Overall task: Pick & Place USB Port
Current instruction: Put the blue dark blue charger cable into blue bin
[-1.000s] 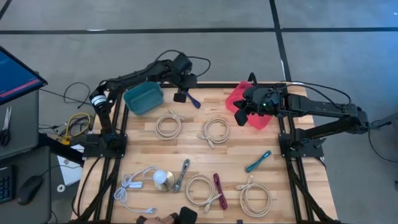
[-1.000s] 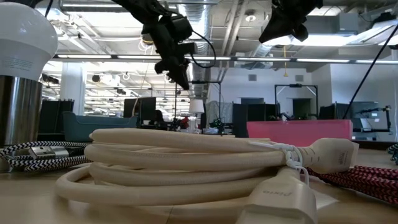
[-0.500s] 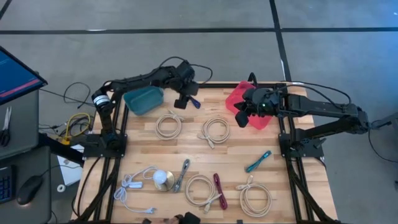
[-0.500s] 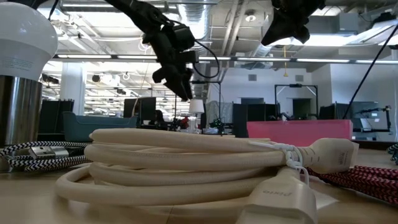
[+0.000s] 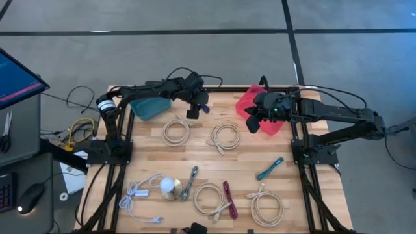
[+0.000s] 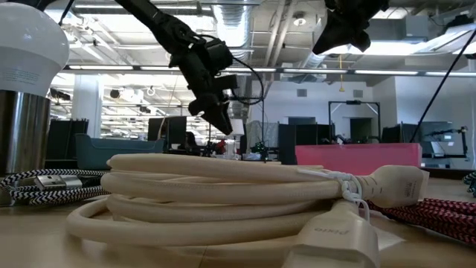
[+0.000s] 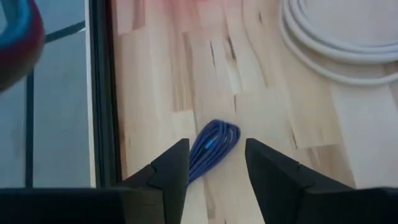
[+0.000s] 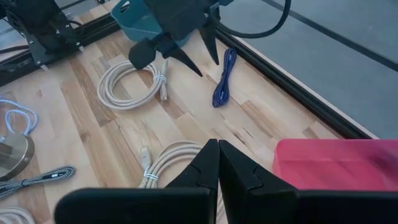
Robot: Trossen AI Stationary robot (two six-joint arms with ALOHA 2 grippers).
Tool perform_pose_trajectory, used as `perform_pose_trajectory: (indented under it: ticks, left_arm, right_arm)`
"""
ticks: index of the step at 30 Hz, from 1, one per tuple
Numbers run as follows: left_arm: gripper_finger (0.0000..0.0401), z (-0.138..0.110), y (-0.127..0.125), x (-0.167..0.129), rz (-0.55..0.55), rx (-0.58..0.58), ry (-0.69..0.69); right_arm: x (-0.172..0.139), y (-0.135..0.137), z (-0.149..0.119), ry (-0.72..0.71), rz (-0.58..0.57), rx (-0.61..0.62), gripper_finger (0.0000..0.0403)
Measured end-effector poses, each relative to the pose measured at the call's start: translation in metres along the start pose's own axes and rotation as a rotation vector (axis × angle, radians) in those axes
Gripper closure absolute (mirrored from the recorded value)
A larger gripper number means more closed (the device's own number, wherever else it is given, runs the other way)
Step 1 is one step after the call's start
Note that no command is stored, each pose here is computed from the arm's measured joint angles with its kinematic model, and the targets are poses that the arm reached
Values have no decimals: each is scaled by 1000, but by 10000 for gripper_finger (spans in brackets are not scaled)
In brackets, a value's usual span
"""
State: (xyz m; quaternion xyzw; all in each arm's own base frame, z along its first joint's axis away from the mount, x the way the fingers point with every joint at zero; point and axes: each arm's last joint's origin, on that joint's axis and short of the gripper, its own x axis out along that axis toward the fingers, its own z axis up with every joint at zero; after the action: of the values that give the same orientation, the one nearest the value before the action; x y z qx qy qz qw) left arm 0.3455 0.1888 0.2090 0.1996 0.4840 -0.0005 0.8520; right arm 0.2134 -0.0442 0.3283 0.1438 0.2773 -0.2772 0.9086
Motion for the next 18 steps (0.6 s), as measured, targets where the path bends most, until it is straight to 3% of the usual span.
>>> perform_pose_trajectory:
  ticks: [8,13,18]
  left_arm:
    - [251,-11,-7,20,-33,-15,49]
    - [233,-11,-5,37,30,-6,57]
    - [207,-14,-8,50,23,-9,67]
  right_arm:
    - [0,0,0,-1,-1,1,402]
    - [0,0,0,0,0,1,402]
    - [0,0,0,0,0,1,402]
